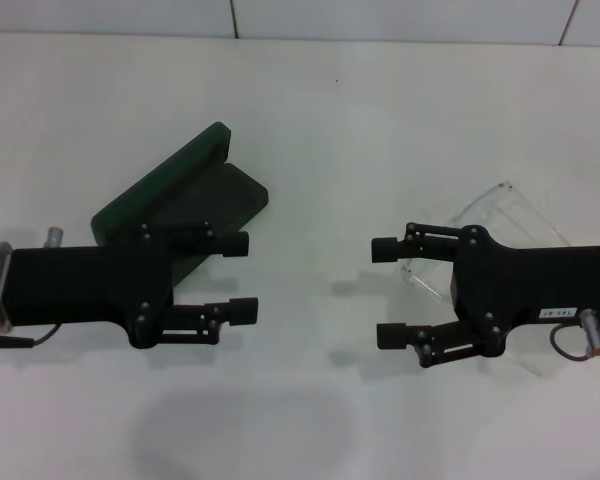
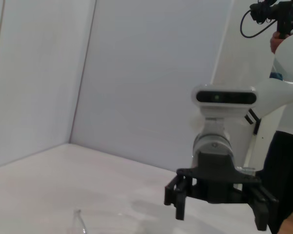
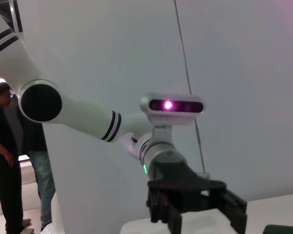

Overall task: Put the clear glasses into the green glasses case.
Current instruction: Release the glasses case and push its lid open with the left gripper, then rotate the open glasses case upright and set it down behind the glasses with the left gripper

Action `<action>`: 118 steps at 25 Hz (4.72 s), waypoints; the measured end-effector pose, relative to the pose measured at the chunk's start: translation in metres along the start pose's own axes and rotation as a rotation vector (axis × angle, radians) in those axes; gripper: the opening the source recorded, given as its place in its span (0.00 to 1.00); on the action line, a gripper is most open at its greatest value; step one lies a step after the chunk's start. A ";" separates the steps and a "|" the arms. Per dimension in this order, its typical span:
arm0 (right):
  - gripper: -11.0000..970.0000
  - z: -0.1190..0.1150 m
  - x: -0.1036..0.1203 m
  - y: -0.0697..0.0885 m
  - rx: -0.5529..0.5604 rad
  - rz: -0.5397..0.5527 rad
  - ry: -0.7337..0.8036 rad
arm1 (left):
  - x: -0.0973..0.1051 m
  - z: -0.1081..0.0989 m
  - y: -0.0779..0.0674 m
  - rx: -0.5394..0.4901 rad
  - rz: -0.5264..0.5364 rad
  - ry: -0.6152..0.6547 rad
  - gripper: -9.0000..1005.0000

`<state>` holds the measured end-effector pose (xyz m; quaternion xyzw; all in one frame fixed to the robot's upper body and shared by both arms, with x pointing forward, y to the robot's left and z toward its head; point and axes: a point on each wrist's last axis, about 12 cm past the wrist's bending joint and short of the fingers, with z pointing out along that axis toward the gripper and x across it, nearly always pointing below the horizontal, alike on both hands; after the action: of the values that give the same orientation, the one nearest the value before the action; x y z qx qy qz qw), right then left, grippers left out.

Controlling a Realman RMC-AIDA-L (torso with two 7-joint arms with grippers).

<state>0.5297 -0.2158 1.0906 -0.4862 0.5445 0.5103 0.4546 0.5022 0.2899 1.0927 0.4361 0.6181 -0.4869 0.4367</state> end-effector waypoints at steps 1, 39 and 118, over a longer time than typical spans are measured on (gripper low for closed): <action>0.91 0.000 0.000 0.000 0.002 0.000 -0.002 | 0.000 0.000 0.000 0.002 -0.003 0.003 0.77; 0.86 -0.106 0.007 -0.006 0.432 -0.043 0.017 | -0.154 0.055 0.060 -0.705 0.012 0.820 0.65; 0.74 -0.195 0.027 0.123 0.502 -0.075 -0.152 | -0.117 0.192 0.001 -0.332 0.522 0.983 0.21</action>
<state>0.4047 -0.4117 1.0902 -0.3384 0.5996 0.3772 0.6194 0.5530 0.0883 1.1779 0.6745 0.6885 -0.0001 0.2666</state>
